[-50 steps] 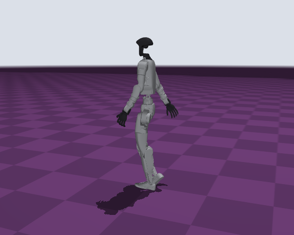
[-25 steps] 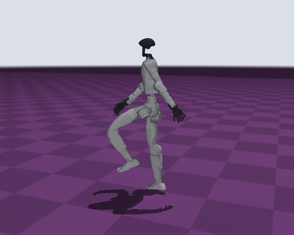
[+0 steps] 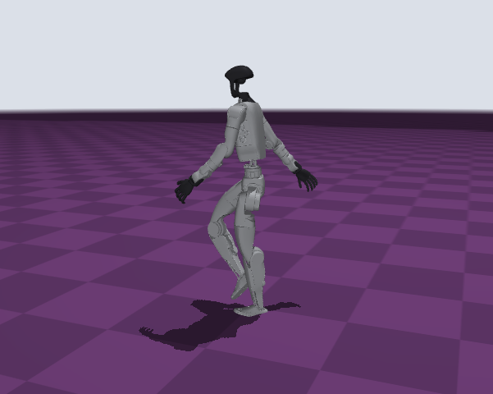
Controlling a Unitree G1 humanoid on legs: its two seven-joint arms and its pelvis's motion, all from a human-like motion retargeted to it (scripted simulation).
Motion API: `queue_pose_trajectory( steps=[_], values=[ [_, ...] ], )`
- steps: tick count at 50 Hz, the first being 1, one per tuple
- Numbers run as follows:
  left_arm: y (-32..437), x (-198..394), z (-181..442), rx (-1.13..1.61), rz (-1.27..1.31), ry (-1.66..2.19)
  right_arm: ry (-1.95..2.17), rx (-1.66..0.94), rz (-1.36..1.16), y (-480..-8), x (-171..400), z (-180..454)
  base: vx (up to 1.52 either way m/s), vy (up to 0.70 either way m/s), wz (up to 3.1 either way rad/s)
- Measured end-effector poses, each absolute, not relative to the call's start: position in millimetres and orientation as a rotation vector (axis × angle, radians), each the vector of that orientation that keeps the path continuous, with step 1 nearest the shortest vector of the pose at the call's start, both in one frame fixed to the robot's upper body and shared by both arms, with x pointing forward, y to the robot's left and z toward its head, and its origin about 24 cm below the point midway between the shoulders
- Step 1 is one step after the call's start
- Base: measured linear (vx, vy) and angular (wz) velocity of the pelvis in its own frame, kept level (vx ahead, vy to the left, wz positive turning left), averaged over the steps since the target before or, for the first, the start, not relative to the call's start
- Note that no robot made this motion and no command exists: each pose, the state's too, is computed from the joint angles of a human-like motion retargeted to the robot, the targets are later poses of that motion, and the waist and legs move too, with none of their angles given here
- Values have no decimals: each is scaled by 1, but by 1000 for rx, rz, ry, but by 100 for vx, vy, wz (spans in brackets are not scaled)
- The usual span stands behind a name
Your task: In place motions
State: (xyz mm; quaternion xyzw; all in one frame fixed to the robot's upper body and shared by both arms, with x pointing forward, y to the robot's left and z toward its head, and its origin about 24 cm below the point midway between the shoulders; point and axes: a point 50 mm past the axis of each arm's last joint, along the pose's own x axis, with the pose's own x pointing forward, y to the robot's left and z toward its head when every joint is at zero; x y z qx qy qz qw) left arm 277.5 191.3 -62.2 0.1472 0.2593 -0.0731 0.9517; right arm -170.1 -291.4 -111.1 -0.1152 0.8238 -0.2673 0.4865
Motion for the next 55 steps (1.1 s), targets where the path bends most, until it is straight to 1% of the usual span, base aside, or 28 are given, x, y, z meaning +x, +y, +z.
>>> queue_pose_trajectory(
  steps=[2, 4, 6, 8, 10, 12, 13, 15, 16, 17, 19, 20, 23, 25, 27, 30, 32, 34, 36, 38, 40, 42, 45, 47, 50, 52, 55],
  values=[
    [185, 250, -89, 301, -215, 652, 2036, -242, -601, -281, -172, -115, 16, -30, -9],
    [175, 202, -125, 223, -284, 846, 2062, -232, -491, -273, -165, -121, 29, -20, -60],
    [166, 133, -158, 105, -321, 1086, 2040, -276, -357, -268, -145, -131, 26, -9, -29],
    [164, 58, -177, -7, -281, 1328, 1944, -378, -225, -263, -103, -147, 4, -12, 59],
    [172, -2, -181, -98, -123, 1526, 1740, -496, -89, -252, -28, -163, -28, -15, 7],
    [183, -58, -174, -160, 125, 1707, 1459, -519, 18, -236, 52, -169, -21, -26, -111],
    [184, -88, -168, -208, 264, 1793, 1330, -503, 78, -226, 88, -166, -10, -24, -156],
    [181, -128, -156, -423, 467, 1885, 1066, -501, 196, -211, 168, -143, -20, -21, -183],
    [180, -146, -150, -530, 550, 1900, 929, -538, 207, -205, 195, -128, -12, -19, -129],
    [181, -161, -143, -619, 633, 1895, 797, -580, 215, -199, 220, -111, 9, -11, -33],
    [189, -183, -132, -681, 769, 1846, 550, -655, 240, -181, 258, -76, 13, -3, 17],
    [193, -191, -128, -673, 816, 1833, 431, -680, 247, -170, 273, -59, -7, -5, -13],
    [197, -190, -129, -549, 811, 1886, 199, -773, 273, -145, 301, -22, -23, -5, -14],
    [198, -184, -132, -481, 762, 1914, 214, -812, 314, -135, 296, -30, 9, 6, 55],
    [200, -169, -138, -463, 667, 1902, 359, -777, 369, -139, 266, -64, 38, 17, 90],
    [195, -125, -155, -498, 527, 1807, 714, -700, 409, -164, 183, -127, 41, 16, 108],
    [184, -74, -170, -514, 484, 1664, 979, -685, 389, -189, 117, -157, 19, 12, 8],
    [175, -13, -180, -457, 416, 1508, 1258, -675, 356, -218, 52, -171, 10, 20, -108],
    [162, 51, -180, -393, 263, 1344, 1532, -669, 279, -253, -7, -168, 6, 42, 62],
    [151, 113, -168, -408, 94, 1153, 1757, -699, 174, -283, -62, -152, 5, 43, 172],
    [157, 192, -135, -416, -117, 910, 1901, -659, 24, -305, -90, -135, -41, 44, 133],
    [157, 244, -102, -307, -221, 739, 2046, -511, -131, -312, -119, -122, -56, 29, 104],
    [143, 294, -58, -134, -235, 531, 2070, -394, -387, -311, -151, -111, -25, 3, 25],
    [145, 300, -50, -46, -247, 494, 2050, -410, -469, -302, -173, -105, 21, -23, 45],
    [147, 277, -71, 24, -311, 580, 2076, -435, -463, -293, -192, -99, 31, -26, -46],
    [148, 238, -103, -1, -309, 718, 2088, -401, -393, -287, -191, -103, 45, -23, -107],
    [149, 130, -158, -58, -245, 1047, 2051, -347, -263, -271, -170, -120, 41, -13, -48]
  ],
)
